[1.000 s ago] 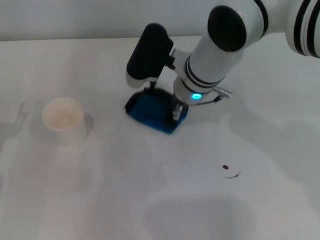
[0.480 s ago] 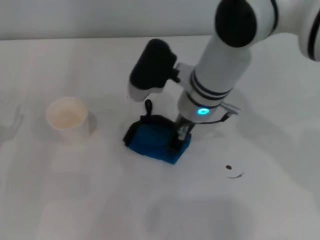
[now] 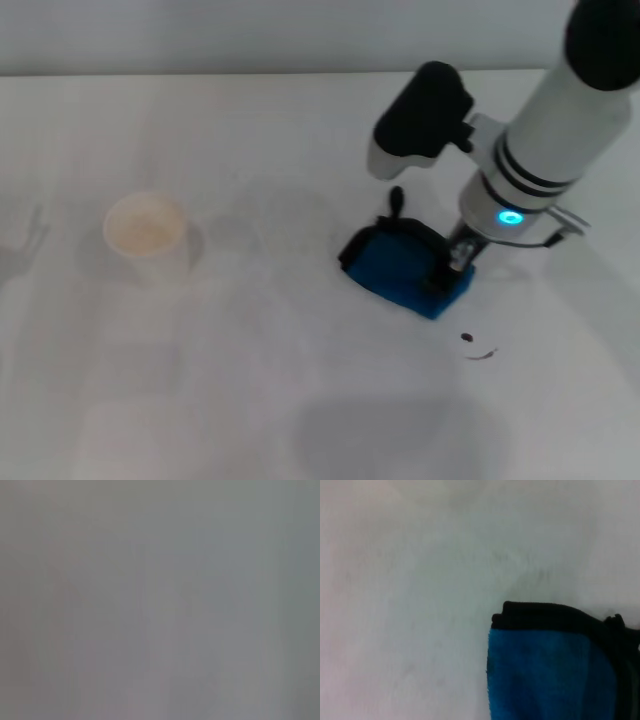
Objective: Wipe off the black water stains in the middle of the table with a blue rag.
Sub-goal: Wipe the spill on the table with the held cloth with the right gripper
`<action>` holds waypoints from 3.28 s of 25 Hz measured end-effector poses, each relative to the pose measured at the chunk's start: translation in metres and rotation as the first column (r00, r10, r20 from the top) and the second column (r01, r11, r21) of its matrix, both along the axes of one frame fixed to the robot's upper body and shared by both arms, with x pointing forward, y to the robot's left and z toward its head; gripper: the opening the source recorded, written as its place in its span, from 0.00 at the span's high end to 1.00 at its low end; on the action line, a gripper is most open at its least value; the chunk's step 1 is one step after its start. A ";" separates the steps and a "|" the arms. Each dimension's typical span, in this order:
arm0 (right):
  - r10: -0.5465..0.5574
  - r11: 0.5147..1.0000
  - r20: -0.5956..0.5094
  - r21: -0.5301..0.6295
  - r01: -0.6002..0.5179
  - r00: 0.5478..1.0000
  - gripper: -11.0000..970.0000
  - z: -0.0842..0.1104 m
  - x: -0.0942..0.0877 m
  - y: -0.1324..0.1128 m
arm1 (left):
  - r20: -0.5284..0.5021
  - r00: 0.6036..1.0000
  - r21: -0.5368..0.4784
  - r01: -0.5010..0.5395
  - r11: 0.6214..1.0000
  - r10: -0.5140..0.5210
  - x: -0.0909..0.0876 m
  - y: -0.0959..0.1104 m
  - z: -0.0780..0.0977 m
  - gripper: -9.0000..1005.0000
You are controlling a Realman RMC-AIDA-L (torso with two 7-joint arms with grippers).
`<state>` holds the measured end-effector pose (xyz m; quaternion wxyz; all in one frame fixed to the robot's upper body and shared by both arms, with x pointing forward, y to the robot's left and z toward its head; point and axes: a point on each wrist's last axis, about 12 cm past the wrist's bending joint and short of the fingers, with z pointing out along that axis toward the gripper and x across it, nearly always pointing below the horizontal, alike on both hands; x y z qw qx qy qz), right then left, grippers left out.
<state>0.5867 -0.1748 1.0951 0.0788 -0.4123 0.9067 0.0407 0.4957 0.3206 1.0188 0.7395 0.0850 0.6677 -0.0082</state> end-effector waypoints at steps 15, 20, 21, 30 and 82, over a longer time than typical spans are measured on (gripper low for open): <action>0.041 0.998 -0.056 -0.040 -0.043 0.998 0.92 0.010 -0.046 -0.012 | 0.015 1.000 0.031 0.011 0.999 -0.011 0.013 0.001 0.007 0.11; 0.093 0.994 -0.090 -0.046 -0.097 0.992 0.92 0.007 -0.059 -0.007 | 0.019 1.000 0.042 0.011 0.999 -0.012 0.015 0.003 0.008 0.11; 0.098 0.994 -0.096 -0.042 -0.102 0.991 0.92 0.007 -0.061 -0.006 | 0.020 1.000 0.042 0.011 0.999 -0.012 0.015 0.002 0.009 0.11; 0.118 0.993 -0.070 -0.017 -0.120 0.990 0.91 0.013 -0.062 -0.002 | 0.012 1.000 0.044 0.006 0.999 -0.007 0.016 0.003 0.008 0.11; -0.291 0.956 0.125 0.069 0.285 0.948 0.87 0.009 0.006 -0.070 | 0.007 1.000 0.050 0.000 0.999 0.000 0.020 0.004 0.009 0.11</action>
